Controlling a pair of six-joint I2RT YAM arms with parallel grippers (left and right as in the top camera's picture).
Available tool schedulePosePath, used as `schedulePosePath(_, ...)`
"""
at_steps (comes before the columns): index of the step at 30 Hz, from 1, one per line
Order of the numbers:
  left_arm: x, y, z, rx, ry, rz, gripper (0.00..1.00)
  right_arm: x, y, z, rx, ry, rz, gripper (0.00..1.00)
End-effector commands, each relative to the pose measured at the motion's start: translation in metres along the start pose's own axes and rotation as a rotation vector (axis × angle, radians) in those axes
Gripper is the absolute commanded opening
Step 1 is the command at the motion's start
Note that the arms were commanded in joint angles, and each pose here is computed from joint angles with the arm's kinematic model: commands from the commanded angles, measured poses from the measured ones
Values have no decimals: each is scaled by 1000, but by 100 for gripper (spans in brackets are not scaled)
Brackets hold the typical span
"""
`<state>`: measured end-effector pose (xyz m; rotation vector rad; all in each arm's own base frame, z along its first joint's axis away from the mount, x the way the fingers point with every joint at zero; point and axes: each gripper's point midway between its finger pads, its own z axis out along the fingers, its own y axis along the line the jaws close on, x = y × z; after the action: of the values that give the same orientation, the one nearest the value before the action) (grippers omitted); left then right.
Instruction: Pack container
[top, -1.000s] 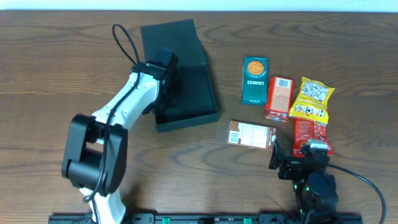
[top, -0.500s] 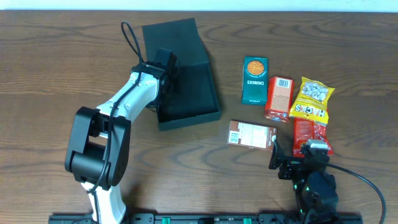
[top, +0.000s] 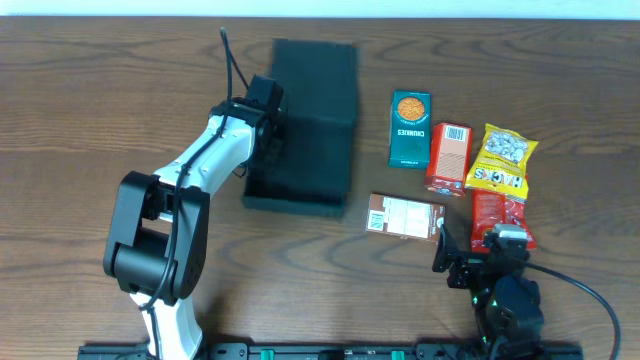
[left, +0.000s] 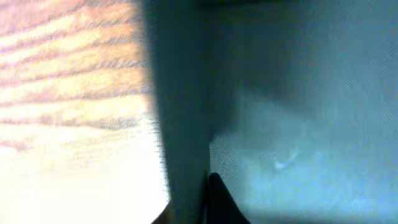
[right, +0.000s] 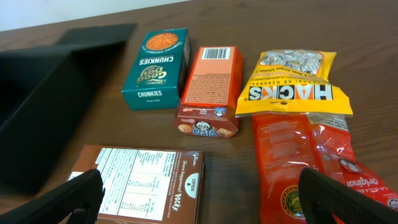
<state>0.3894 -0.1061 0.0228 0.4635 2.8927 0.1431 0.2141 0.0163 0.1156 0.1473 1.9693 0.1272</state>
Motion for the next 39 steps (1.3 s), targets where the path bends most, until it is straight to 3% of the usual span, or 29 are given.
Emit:
schedulePosePath(1, 2, 3, 2, -15, 10, 146, 6, 3, -4, 1, 17, 3, -12, 99)
schedulePosePath(8, 2, 5, 2, -31, 9, 121, 11, 3, -4, 1, 18, 3, -12, 99)
schedulePosePath(11, 2, 6, 2, -33, 7, 9, 6, 3, -4, 1, 17, 3, -12, 99)
schedulePosePath(20, 9, -7, 2, 36, 43, -368, 6, 3, -4, 1, 17, 3, -12, 99)
schedulePosePath(36, 18, -7, 1, 24, 78, -443, 6, 3, -4, 1, 18, 3, -12, 99)
schedulePosePath(37, 18, -7, 1, 22, 78, -439, 9, 3, -4, 1, 17, 3, -12, 99)
schedulePosePath(39, 17, -6, 1, 18, 76, -431, 31, 3, -4, 1, 17, 3, -12, 99)
